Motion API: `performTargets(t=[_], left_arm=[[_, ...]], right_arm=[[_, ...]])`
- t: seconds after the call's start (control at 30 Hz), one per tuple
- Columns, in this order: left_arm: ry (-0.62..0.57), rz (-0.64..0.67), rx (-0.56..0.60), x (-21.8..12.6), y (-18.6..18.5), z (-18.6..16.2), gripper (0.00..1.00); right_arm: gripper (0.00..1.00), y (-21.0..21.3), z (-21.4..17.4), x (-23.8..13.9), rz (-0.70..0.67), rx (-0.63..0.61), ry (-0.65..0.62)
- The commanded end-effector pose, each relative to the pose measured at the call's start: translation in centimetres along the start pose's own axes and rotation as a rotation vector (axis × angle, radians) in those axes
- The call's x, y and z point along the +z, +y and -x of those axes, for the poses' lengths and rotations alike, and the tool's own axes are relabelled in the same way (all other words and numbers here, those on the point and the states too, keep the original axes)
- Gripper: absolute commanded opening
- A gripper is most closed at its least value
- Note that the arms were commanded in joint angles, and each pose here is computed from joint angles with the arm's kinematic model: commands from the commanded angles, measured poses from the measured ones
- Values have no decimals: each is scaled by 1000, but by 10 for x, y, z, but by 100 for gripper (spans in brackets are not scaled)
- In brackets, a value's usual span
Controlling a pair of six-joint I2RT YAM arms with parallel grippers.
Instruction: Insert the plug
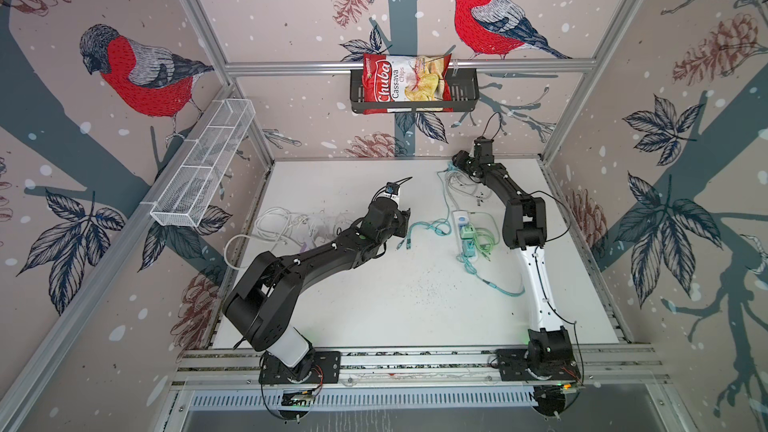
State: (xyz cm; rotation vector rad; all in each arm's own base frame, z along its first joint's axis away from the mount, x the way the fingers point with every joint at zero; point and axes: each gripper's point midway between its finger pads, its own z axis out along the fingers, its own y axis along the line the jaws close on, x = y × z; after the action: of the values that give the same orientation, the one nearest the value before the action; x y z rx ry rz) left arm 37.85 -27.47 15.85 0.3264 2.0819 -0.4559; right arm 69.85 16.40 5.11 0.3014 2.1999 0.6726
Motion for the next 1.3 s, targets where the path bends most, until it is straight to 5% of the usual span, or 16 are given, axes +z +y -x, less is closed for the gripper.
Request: performTargets(t=[0.0, 0.3, 0.7, 1.27], left_arm=[[-24, -5, -16, -1, 0, 6, 50], [-35, 11, -28, 6, 4, 0, 50], [-125, 42, -36, 60, 5, 17, 51], [-106, -104, -161, 162, 7, 24, 54]], right_arm=[[53, 7, -35, 5, 58, -32, 127], [52, 34, -79, 7, 144, -197, 261], [47, 33, -137, -21, 139, -398, 450], [53, 65, -67, -78, 249, -338, 275]])
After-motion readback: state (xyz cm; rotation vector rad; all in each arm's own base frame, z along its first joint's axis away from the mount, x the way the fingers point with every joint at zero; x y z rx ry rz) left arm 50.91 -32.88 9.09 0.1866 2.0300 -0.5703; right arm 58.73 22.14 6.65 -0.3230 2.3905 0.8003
